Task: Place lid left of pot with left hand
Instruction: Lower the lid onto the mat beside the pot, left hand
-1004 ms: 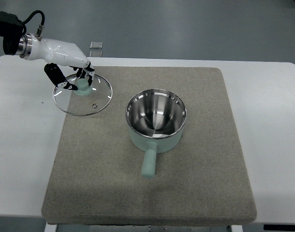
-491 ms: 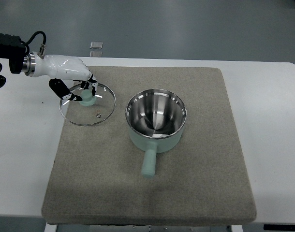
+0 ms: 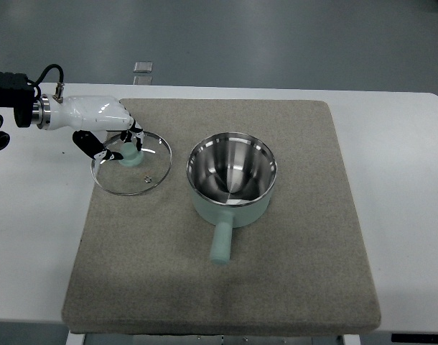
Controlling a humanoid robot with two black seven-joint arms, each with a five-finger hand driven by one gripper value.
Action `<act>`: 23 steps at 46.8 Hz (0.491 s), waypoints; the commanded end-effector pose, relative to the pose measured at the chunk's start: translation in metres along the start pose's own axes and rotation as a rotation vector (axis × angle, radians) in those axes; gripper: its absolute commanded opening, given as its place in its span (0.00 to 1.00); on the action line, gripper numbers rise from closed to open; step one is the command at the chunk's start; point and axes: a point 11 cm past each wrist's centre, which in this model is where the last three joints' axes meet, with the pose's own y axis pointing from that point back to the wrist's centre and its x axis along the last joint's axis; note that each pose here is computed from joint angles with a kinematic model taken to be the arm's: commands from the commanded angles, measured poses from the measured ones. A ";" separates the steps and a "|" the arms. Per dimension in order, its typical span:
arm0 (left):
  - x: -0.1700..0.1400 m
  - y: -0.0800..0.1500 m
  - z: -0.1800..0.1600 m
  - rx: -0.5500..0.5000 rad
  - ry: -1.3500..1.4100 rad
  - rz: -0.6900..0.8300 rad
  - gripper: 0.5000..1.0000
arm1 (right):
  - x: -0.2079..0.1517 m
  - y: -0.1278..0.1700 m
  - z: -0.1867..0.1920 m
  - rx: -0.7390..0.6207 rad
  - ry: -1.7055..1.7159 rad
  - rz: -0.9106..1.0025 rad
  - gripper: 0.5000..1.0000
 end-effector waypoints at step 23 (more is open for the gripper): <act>-0.007 -0.003 -0.001 0.004 0.033 0.021 0.00 | 0.000 0.000 0.000 0.000 0.002 0.000 0.85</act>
